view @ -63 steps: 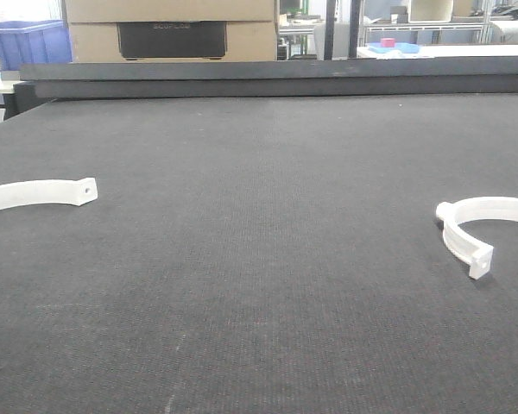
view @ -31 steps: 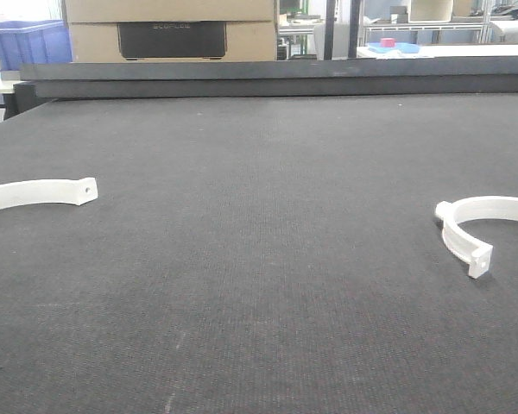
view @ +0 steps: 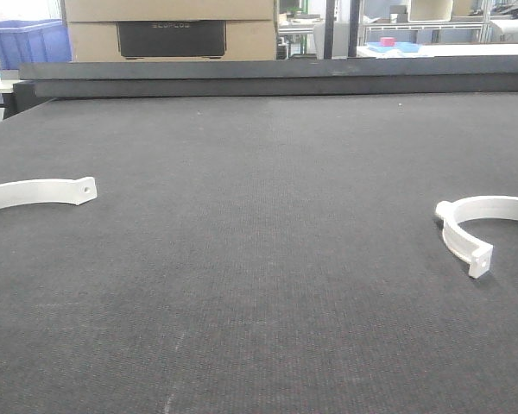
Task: Grab PVC pipe and place in blue bin
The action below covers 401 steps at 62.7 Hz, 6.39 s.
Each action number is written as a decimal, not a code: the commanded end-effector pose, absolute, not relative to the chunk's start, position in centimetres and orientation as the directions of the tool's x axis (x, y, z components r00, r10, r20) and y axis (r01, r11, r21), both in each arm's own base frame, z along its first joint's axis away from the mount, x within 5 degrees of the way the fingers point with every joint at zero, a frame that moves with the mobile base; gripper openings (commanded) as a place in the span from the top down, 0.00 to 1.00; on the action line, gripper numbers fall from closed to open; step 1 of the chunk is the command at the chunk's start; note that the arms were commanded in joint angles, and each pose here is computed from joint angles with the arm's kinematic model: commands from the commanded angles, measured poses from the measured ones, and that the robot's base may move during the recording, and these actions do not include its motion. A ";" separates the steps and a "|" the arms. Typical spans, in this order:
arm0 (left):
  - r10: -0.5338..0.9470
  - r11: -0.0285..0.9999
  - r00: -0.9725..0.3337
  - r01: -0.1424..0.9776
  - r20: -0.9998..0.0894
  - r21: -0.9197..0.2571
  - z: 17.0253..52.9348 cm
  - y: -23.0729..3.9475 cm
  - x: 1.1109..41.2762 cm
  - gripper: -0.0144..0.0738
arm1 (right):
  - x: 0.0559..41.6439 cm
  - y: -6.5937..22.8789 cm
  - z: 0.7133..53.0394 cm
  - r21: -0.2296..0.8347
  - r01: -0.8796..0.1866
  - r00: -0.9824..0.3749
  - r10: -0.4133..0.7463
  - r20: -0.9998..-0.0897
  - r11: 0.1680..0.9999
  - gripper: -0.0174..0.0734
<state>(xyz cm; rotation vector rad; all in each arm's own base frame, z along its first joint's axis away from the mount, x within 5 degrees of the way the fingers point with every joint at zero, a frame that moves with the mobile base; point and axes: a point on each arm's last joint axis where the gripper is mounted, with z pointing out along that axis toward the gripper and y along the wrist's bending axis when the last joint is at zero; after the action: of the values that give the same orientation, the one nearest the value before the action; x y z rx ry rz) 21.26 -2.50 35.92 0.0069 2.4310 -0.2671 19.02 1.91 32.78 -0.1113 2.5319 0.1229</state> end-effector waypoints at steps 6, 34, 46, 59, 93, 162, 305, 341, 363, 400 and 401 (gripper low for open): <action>-0.078 0.978 -0.814 0.049 -0.575 -0.202 34.3 -2.5 23.2 0.96 | 21.2 2.0 31.2 0.081 -0.094 -0.856 -0.039 -0.516 0.992 0.98; -0.084 0.975 -0.870 0.029 -0.487 -0.219 32.1 -2.7 24.9 0.96 | 25.3 3.3 26.2 0.177 -0.001 -0.935 0.062 -0.349 0.984 0.97; -0.084 0.975 -0.870 0.029 -0.487 -0.219 32.1 -2.7 24.9 0.96 | 27.0 6.6 25.7 0.169 -0.019 -0.954 0.033 -0.297 0.986 0.97; -0.085 0.975 -0.867 0.029 -0.491 -0.219 32.1 -2.7 25.0 0.96 | 29.1 10.2 26.4 0.154 -0.087 -0.960 -0.041 -0.278 0.984 0.97; -0.084 0.977 -0.860 0.029 -0.503 -0.213 32.1 -2.7 25.1 0.96 | 31.4 12.1 23.1 0.103 -0.077 -0.988 -0.062 -0.142 0.992 0.54; -0.085 0.977 -0.853 0.029 -0.515 -0.210 32.2 -2.6 25.2 0.96 | 31.7 13.6 19.8 0.071 -0.049 -0.998 -0.046 -0.045 0.996 0.71; -0.059 0.998 -0.979 -0.061 -0.194 0.006 20.9 1.7 33.3 0.48 | 31.3 11.8 25.6 -0.034 -0.136 -0.938 -0.140 -0.317 0.990 0.98; -0.079 0.997 -0.990 -0.080 -0.119 0.005 19.9 1.7 33.1 0.51 | 31.2 11.8 25.5 -0.034 -0.134 -0.942 -0.138 -0.307 0.990 0.98; -0.085 0.996 -0.993 -0.085 -0.081 -0.003 18.9 1.6 33.6 0.52 | 31.1 11.8 25.5 -0.036 -0.133 -0.944 -0.138 -0.301 0.990 0.98; -0.085 0.996 -0.993 -0.085 -0.082 -0.003 20.0 1.6 33.6 0.96 | 31.2 11.8 25.5 -0.035 -0.133 -0.943 -0.138 -0.303 0.990 0.98; -0.085 0.996 -0.993 -0.085 -0.086 -0.003 20.1 1.6 33.5 0.96 | 31.2 11.8 25.5 -0.035 -0.133 -0.943 -0.138 -0.303 0.990 0.98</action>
<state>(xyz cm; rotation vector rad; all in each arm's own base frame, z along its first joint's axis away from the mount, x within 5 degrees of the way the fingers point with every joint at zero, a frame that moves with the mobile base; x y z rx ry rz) 33.77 1.65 19.70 -0.1131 3.0502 0.0137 31.19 11.90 25.09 -0.1897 2.8419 -0.0070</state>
